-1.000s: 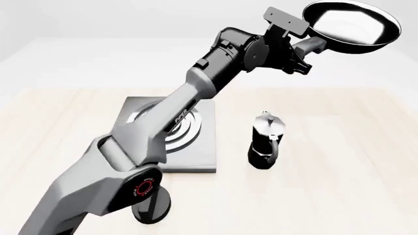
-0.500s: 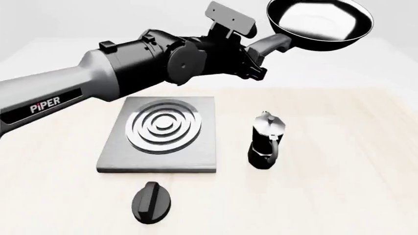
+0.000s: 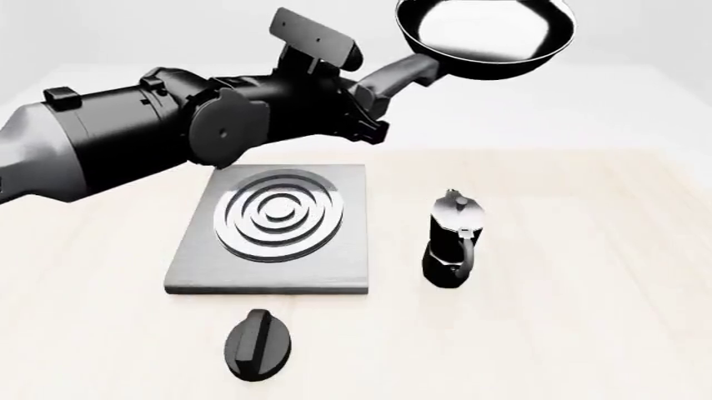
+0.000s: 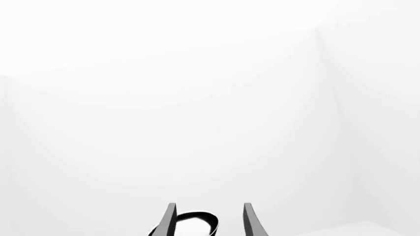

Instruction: Put the frying pan on the stove.

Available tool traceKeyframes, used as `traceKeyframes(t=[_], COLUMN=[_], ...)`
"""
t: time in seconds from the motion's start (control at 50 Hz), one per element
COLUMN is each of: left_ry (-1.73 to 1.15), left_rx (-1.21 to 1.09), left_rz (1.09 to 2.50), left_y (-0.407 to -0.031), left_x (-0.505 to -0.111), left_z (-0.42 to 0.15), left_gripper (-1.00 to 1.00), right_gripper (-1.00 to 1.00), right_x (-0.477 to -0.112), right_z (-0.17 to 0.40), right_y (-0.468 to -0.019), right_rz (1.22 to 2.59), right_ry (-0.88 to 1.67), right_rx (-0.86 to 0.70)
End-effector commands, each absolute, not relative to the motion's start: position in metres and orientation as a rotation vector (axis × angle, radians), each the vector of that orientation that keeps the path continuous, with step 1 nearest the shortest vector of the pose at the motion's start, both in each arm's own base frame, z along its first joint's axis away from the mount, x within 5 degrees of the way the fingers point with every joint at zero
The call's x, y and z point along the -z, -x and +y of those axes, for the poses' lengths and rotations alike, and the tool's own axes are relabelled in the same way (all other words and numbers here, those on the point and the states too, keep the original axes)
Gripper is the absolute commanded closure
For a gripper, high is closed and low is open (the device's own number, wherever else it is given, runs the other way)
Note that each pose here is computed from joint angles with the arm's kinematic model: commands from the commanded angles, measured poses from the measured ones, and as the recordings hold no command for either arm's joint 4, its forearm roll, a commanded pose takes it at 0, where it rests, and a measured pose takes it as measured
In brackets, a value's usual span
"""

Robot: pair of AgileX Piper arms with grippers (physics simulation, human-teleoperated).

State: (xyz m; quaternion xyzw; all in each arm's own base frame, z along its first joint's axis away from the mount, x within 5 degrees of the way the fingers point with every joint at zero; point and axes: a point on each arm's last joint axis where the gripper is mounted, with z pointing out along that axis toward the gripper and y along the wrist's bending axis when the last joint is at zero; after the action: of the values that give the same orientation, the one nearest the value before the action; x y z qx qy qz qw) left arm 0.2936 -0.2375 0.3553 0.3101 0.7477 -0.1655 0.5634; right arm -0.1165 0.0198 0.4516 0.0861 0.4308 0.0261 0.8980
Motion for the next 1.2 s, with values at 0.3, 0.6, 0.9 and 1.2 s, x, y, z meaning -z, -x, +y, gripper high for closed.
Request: traceKeyframes(t=[0.3, 0.6, 0.9, 1.2], left_ry=[-0.62, -0.574, -0.517, -0.504], left_rx=[0.342, 0.307, 0.278, 0.257], left_rz=[1.713, 1.712, 1.714, 1.734], left_y=[-0.268, -0.25, -0.231, -0.21], left_x=[-0.367, -0.363, -0.36, -0.351], left_z=[-0.179, -0.149, -0.122, -0.105], left_gripper=[1.0, 1.0, 1.0, 1.0], right_gripper=[-1.0, -1.0, -1.0, -1.0], right_x=[-0.452, -0.453, -0.454, -0.454], right_z=[0.019, 0.019, 0.018, 0.018], right_y=[0.118, 0.12, 0.122, 0.123], right_rz=[0.893, 0.893, 0.891, 0.89], right_ry=[-0.175, -0.17, -0.166, -0.163], right_rx=[-0.057, -0.063, -0.065, -0.063])
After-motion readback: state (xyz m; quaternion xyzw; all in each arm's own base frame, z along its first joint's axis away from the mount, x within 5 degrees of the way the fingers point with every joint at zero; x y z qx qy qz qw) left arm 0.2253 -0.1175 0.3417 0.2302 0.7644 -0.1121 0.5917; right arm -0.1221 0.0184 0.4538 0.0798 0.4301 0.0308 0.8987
